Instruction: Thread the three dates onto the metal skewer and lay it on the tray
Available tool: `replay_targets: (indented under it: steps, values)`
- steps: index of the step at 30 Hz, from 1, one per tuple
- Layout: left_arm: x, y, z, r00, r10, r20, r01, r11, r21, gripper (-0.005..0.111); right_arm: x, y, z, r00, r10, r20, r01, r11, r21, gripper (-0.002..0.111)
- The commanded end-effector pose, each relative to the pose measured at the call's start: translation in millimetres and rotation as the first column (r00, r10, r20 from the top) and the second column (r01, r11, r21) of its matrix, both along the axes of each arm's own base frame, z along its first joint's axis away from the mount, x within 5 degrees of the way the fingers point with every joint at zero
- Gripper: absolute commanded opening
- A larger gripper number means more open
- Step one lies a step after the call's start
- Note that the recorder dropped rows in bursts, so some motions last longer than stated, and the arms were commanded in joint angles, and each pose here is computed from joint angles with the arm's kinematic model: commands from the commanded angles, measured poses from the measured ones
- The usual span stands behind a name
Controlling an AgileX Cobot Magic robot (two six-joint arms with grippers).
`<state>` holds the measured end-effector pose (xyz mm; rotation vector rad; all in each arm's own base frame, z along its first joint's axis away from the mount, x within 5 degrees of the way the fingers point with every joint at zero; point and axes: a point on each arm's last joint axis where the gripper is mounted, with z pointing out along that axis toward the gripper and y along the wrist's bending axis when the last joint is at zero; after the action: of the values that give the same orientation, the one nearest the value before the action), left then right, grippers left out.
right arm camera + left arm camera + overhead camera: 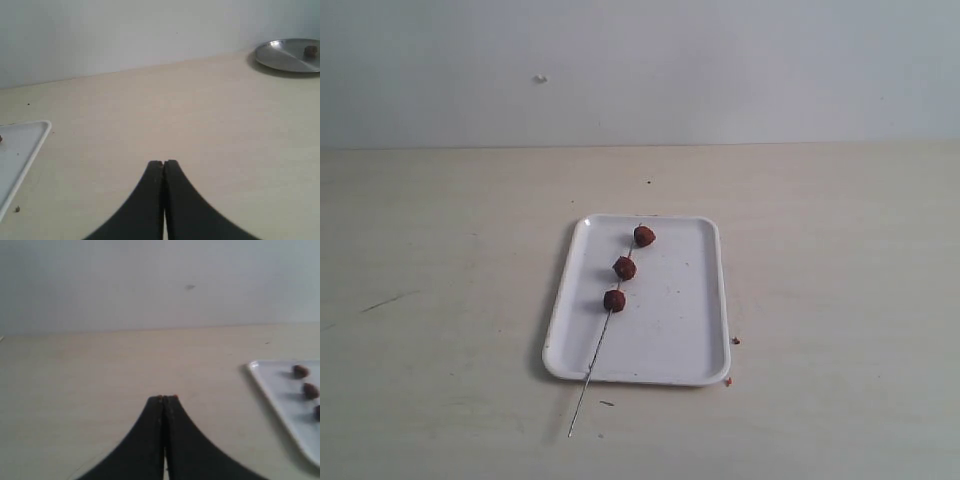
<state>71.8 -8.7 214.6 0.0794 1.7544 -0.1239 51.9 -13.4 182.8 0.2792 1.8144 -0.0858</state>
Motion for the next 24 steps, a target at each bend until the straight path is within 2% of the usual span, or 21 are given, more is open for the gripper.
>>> replay_targets:
  steps: [1,6,9,24]
  values:
    - [-8.1,14.6,-12.9,0.98,0.19,-0.052,-0.189,0.982,0.017,0.0,0.0,-0.2,-0.2,1.0,-0.002,0.011,0.002,1.0,-0.008,0.0]
    - [-16.1,20.2,-26.0,0.956,0.292,-0.012,-0.293,0.956,-0.023,0.0,0.0,-0.2,-0.2,1.0,-0.002,0.011,0.002,1.0,-0.008,0.0]
    - [-19.9,22.5,-32.6,0.937,0.338,-0.086,-0.345,0.935,-0.08,0.0,0.0,-0.2,-0.2,1.0,-0.002,0.011,0.002,1.0,-0.008,0.0]
    - [-20.1,23.0,-33.1,0.936,0.341,-0.089,-0.347,0.936,-0.064,0.0,0.0,-0.2,-0.3,1.0,-0.003,0.01,0.003,1.0,-0.007,0.0]
